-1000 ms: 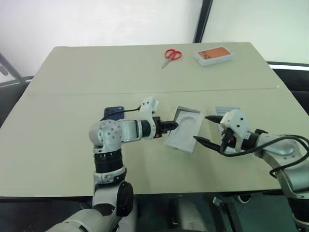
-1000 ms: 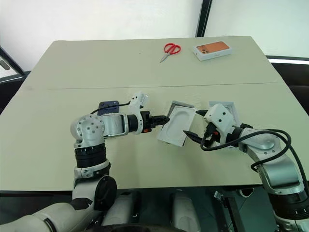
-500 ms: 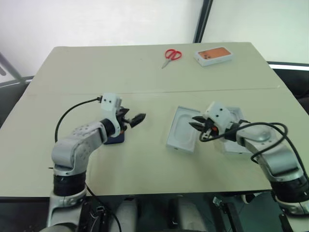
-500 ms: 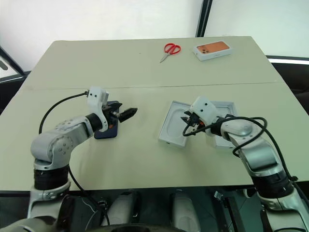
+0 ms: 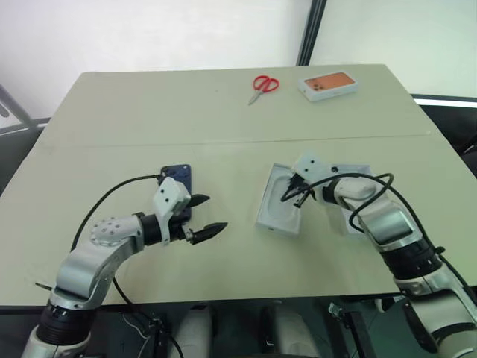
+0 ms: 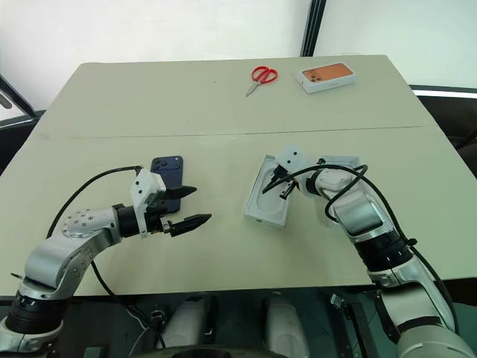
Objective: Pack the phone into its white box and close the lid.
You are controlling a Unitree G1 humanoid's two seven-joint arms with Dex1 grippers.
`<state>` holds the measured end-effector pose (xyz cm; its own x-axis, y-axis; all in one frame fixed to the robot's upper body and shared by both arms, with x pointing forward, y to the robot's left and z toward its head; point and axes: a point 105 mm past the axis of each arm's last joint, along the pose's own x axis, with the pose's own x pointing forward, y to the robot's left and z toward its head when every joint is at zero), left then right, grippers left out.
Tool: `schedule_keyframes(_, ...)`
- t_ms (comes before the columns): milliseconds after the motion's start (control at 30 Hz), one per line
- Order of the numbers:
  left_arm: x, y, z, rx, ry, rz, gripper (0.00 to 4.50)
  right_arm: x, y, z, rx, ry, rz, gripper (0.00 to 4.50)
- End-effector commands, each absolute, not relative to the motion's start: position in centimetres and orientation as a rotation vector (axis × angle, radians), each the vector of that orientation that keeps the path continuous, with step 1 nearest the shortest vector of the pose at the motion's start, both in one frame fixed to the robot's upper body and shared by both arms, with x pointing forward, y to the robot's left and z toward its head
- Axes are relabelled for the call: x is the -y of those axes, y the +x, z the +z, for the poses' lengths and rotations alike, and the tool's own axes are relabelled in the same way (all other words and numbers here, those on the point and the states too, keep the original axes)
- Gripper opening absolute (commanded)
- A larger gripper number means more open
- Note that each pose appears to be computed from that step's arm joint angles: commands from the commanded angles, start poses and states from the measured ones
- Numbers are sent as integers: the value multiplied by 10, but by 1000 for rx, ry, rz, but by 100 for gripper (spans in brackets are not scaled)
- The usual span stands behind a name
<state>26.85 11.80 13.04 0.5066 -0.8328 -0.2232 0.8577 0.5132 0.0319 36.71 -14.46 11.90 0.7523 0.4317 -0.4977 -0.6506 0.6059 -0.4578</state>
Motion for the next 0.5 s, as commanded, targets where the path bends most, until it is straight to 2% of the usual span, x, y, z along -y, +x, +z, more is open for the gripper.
schedule_keyframes(33, -115, 264, 140, -135, 172, -1047, 441, 143, 377, 127, -304, -694, 599, 2)
schedule_keyframes(333, -111, 261, 134, -145, 176, -1044, 441, 148, 386, 123, -228, -805, 528, 2)
schedule_keyframes(500, -109, 261, 134, -147, 172, -1048, 441, 138, 376, 129, -161, -812, 583, 2)
